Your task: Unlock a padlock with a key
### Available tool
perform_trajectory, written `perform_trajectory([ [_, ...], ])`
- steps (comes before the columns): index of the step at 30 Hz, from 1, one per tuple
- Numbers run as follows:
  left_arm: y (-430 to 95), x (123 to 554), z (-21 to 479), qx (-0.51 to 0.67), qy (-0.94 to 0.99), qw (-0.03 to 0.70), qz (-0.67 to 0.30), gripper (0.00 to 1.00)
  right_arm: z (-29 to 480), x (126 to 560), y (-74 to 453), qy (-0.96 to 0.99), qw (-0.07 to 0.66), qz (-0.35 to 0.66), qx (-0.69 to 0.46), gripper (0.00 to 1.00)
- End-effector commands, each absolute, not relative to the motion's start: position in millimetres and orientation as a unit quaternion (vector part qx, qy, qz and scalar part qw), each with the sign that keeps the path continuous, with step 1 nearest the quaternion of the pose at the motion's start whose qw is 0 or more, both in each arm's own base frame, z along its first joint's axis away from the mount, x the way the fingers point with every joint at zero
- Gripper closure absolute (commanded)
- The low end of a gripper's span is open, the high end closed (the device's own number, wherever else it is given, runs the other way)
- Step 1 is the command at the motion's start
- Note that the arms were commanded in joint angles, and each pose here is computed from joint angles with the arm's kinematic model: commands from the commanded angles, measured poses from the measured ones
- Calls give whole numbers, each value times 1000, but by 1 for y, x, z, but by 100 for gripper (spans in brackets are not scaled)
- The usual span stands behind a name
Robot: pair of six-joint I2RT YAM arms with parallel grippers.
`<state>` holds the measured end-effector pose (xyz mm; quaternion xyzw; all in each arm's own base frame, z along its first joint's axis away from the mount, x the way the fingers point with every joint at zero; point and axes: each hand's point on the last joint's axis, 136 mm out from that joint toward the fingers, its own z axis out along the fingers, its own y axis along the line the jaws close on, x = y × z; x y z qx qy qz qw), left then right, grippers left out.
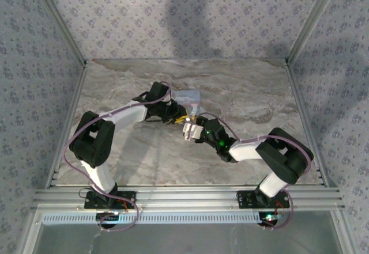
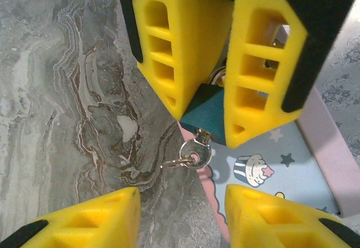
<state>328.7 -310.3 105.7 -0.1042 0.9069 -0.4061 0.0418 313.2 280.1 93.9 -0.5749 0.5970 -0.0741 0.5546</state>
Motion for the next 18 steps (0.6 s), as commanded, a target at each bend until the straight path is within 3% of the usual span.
perform_trajectory([
  [1,-316,332,135,-94,892,52,-439,83,109,320,291,580,578,-78,-569,59],
  [18,-318,332,132,-100,890,45,-442,84,102,328,300,574,577,-86,-574,70],
])
